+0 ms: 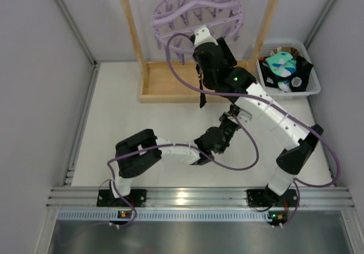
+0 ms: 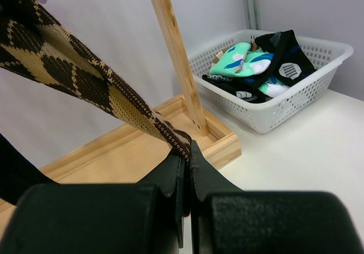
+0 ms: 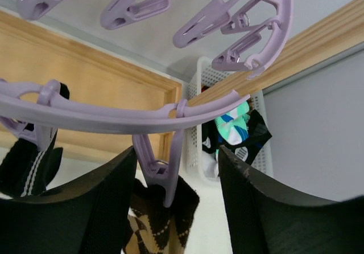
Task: Remove the socks clipped to the hanger
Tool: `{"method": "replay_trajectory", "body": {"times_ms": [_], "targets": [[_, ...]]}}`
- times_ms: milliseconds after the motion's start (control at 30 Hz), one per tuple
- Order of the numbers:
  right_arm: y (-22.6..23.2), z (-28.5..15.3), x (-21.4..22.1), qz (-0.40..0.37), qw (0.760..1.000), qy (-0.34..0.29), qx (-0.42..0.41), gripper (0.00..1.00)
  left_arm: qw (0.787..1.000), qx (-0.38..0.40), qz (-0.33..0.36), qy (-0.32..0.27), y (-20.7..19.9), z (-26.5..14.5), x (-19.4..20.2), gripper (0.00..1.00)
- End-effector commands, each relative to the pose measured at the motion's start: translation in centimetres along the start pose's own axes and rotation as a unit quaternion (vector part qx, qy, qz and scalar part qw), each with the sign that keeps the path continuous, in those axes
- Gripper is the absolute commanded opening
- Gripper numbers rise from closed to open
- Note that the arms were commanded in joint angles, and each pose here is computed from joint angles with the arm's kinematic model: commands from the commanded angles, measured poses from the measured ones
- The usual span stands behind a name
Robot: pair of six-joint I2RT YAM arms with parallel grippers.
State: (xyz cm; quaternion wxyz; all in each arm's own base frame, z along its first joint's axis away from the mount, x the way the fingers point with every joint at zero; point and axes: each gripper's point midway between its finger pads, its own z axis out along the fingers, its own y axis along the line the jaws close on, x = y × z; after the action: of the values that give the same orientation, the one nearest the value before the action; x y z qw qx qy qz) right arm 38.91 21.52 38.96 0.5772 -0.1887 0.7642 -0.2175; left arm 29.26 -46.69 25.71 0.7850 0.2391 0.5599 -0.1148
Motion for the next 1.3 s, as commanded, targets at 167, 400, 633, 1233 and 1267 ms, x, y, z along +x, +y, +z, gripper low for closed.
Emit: {"method": "replay_trajectory", "body": {"times_ms": [167,400,633,1233,1267], "targets": [[-0.3,0.0,-2.0,0.001,0.999,-0.031,0.044,0.49,0.999,0.017,-0.028,-0.032,-1.2,-0.1,-2.5,0.0],[0.3,0.2,-1.4,-0.004,0.999,-0.024,0.042,0.47,0.999,0.014,-0.03,-0.03,-1.1,-0.1,-2.4,0.0],[0.6,0.3,-1.0,0.0,0.999,-0.021,0.038,0.41,0.999,0.009,-0.039,-0.031,-0.7,-0.2,-2.8,0.0],[1.2,-0.1,-1.6,0.028,0.999,-0.035,0.006,0.45,0.998,0.018,-0.06,-0.008,-0.1,-2.3,-1.0,0.0],[1.6,-0.1,-1.3,0.028,0.999,-0.032,-0.004,0.56,0.996,0.019,-0.082,-0.012,0.6,-2.7,-2.1,0.0]]}}
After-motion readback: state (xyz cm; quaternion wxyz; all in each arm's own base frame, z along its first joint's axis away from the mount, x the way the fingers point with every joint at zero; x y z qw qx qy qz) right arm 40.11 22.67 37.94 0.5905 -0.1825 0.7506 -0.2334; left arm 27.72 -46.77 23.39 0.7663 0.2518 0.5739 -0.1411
